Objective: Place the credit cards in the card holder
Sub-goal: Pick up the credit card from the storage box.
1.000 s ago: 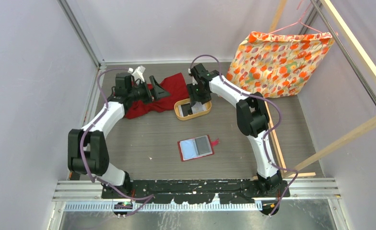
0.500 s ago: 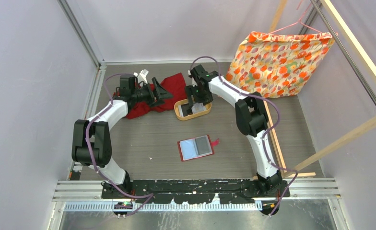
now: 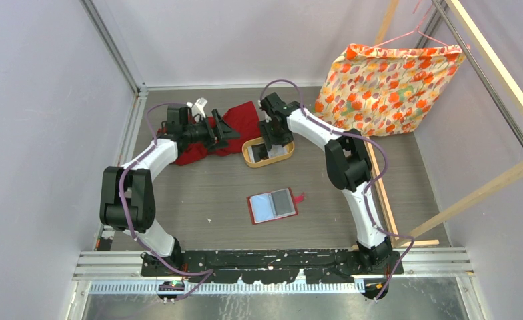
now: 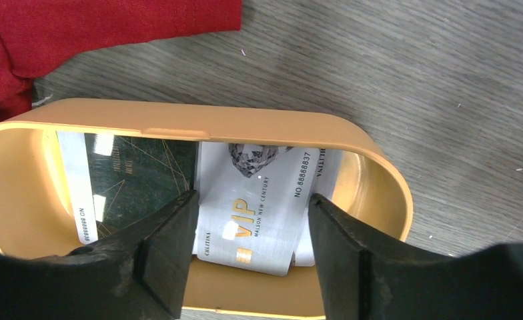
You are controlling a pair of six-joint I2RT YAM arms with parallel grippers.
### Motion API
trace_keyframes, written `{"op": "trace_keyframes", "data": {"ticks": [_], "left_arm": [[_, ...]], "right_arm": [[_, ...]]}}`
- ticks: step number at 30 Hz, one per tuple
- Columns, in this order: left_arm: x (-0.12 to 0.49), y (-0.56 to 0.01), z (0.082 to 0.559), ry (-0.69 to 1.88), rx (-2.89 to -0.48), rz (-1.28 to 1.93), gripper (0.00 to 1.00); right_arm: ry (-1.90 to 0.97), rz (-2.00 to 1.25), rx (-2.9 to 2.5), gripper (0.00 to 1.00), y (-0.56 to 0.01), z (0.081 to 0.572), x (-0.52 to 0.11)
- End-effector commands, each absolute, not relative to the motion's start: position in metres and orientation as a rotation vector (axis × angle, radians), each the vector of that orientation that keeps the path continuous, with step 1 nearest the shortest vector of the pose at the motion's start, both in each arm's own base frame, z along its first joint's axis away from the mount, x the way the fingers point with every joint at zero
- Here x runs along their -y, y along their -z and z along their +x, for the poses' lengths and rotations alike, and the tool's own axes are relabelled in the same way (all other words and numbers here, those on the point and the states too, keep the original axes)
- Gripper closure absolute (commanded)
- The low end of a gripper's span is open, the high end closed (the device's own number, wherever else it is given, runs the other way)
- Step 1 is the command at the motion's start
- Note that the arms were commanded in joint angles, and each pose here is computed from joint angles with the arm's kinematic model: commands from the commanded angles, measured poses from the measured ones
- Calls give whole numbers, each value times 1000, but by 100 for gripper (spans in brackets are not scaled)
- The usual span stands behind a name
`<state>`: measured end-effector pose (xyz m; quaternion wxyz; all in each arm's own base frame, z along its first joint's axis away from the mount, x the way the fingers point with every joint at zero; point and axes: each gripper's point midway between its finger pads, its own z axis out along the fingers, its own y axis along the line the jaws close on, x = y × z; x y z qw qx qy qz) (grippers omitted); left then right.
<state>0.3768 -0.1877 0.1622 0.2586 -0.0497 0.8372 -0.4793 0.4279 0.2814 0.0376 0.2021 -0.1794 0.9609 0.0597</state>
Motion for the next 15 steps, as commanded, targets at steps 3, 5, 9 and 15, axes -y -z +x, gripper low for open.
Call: {"op": "trace_keyframes", "data": {"ticks": [3,5,9,15], "left_arm": [[193,-184,378,1329,-2223,-63,15],[192,-183,378,1328,-2223,-62,15],[192,-183,378,1328,-2223,-60,15],[194,-181,378,1346,-2225,-66,15]], "right_arm": [[-151,-537,-2624,49,-60,429,-279],[-151,-541,-2623,50,-59,430,-279],[-158,-539,-2600,59,-69,432,-281],[-240,-503,-2568,67,-91,433,-287]]}}
